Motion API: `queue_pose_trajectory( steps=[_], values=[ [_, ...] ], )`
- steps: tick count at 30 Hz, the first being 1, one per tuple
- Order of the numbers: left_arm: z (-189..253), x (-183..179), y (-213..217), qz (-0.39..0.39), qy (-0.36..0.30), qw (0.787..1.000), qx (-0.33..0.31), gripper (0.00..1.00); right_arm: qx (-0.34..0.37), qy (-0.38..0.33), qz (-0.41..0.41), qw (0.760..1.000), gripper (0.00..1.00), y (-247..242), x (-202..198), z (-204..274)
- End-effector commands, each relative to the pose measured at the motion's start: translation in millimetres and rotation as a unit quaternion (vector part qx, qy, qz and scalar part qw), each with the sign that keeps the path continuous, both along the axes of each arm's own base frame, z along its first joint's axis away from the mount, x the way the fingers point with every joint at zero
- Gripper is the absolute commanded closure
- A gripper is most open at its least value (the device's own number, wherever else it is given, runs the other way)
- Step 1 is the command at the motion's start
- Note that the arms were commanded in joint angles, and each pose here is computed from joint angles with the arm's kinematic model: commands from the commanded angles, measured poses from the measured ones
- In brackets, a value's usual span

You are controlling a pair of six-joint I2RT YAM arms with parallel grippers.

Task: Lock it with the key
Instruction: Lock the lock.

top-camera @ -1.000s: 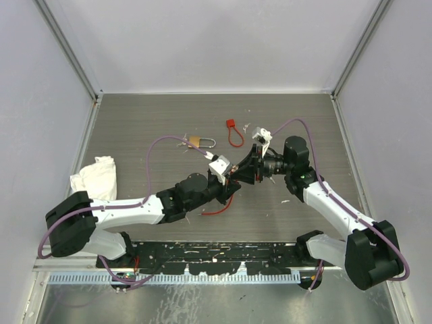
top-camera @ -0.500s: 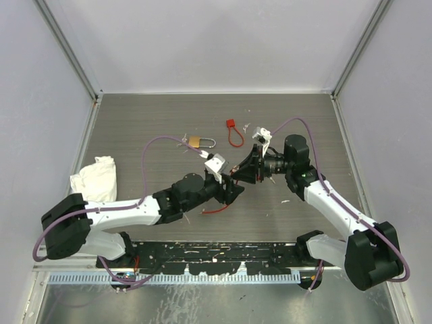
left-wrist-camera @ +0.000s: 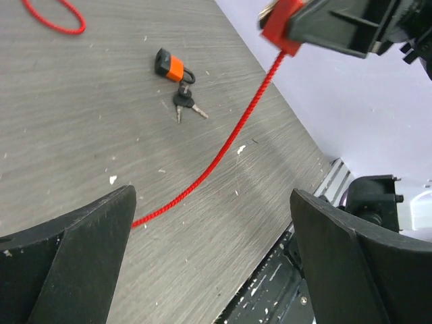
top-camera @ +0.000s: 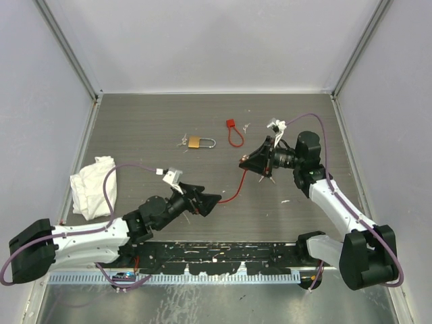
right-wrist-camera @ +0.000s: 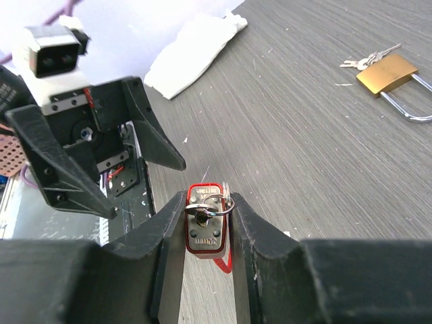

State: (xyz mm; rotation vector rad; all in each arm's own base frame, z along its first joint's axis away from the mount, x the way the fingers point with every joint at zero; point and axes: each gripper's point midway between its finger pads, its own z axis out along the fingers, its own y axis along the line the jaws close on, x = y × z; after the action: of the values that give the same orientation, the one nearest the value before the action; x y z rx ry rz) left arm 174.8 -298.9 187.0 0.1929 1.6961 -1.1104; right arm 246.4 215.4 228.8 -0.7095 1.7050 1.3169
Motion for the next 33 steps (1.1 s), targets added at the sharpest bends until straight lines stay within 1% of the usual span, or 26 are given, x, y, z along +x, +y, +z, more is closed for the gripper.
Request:
queue_pose_trajectory(
  steps=[1,6,8,11,14,21,25,28,31,33],
  values=[
    [12,6,15,0.049,0.062,0.991,-0.112,0.02,0.025,-0.041,-0.012,0.999,0.99,-5,6,31],
    [-13,5,24,0.073,0.14,0.976,-0.149,0.01,0.034,-0.035,-0.032,0.998,0.99,-14,12,35],
    [-25,5,25,0.083,0.168,0.972,-0.144,0.0,0.037,-0.032,-0.039,0.998,0.99,-17,14,36],
    [-37,5,26,0.1,0.205,0.964,-0.138,0.02,0.042,-0.027,-0.048,0.998,0.99,-21,17,38],
    [-43,8,28,0.118,0.229,0.956,-0.141,0.04,0.048,-0.02,-0.058,0.997,0.99,-25,20,40],
    [-53,19,32,0.16,0.255,0.937,-0.177,0.06,0.079,0.005,-0.09,0.993,0.99,-31,27,41],
    [-47,26,20,0.161,0.261,0.931,-0.199,0.07,0.089,0.014,-0.099,0.991,0.99,-32,28,39],
    [-43,32,9,0.165,0.269,0.924,-0.216,0.1,0.098,0.022,-0.102,0.99,0.99,-32,29,39],
    [-51,39,1,0.181,0.287,0.91,-0.238,0.16,0.102,0.022,-0.102,0.989,0.99,-32,28,40],
    [-62,40,-3,0.198,0.302,0.898,-0.251,0.17,0.103,0.022,-0.102,0.989,0.99,-32,27,40]
  ],
)
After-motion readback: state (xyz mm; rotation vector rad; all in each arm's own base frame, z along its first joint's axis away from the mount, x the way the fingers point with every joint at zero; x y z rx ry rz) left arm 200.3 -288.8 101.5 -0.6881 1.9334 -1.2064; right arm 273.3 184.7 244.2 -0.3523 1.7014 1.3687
